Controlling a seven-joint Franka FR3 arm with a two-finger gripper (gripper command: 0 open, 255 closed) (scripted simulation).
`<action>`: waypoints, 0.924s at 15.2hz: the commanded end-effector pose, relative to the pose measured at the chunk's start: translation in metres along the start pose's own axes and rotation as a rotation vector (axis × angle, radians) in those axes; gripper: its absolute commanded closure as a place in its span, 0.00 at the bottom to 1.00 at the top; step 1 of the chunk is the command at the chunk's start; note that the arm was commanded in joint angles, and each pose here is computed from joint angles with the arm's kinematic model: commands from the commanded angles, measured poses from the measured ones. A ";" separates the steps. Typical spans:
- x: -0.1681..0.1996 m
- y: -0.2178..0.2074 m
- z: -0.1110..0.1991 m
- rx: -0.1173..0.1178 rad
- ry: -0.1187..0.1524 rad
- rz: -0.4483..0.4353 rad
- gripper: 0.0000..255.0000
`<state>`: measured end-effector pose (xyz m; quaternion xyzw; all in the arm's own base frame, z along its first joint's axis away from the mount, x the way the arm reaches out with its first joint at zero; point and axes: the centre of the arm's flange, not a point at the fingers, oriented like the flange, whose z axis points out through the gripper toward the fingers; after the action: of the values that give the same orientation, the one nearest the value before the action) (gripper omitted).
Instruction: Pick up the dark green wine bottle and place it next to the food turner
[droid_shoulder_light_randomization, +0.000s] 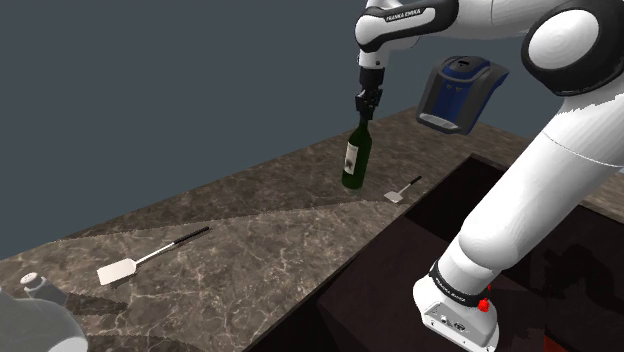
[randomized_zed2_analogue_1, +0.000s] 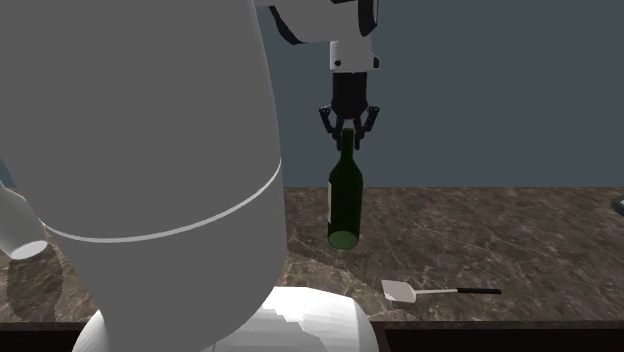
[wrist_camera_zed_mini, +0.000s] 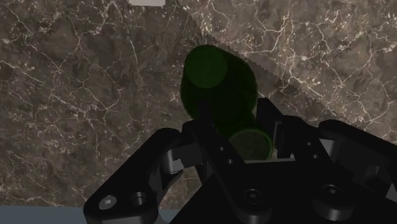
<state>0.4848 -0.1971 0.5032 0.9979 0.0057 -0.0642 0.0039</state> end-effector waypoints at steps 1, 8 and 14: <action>-0.003 0.000 -0.010 0.000 0.000 0.000 1.00; -0.005 -0.026 -0.035 0.000 0.000 0.000 1.00; -0.003 -0.105 -0.036 0.000 0.000 0.000 1.00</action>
<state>0.4834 -0.1061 0.5392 0.9979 0.0063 -0.0643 0.0038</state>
